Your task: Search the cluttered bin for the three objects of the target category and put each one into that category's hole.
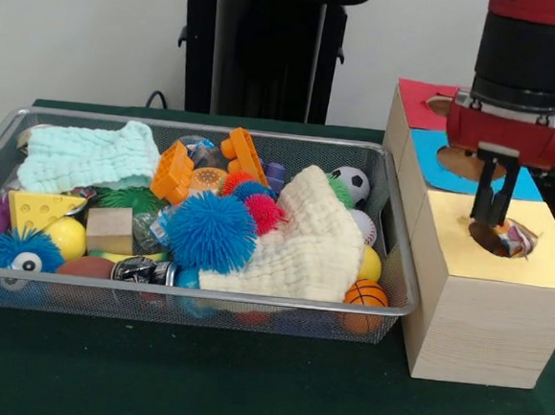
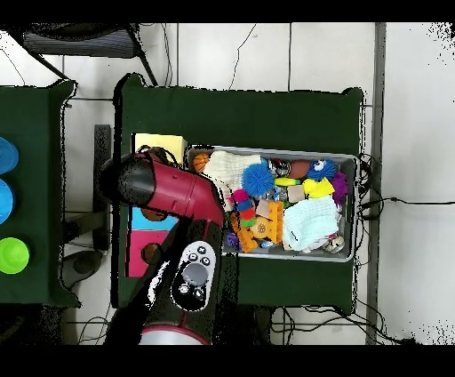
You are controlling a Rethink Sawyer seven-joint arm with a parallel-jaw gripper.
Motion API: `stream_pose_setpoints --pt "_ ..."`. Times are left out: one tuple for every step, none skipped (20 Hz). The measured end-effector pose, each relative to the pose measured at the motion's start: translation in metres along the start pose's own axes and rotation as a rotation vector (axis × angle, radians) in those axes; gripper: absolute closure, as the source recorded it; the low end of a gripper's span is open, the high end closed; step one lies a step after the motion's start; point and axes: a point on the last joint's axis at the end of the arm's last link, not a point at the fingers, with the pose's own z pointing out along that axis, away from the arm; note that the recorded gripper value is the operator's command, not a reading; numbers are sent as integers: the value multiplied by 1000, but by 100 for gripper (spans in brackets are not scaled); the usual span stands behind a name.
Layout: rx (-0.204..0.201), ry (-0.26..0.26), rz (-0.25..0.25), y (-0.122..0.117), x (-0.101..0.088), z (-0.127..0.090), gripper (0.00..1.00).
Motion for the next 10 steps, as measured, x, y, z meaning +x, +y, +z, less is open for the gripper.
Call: stream_pose_setpoints --pt "-1 -3 1 -1 -2 -4 100" --pt "-4 -9 1 -3 -4 -11 100" --pt "-6 -15 0 -5 -7 -18 100" --pt "-10 -22 0 -6 -11 -25 100" --pt "-12 -25 -1 -7 -13 -30 100" --pt "-21 -34 2 -9 -22 -44 100" --pt "-24 -36 5 -11 -26 -48 100" --pt "-27 -37 7 -13 -30 -54 100" --pt "-30 -38 10 -15 -33 -58 100" --pt "-34 -41 14 -18 -39 -64 100"
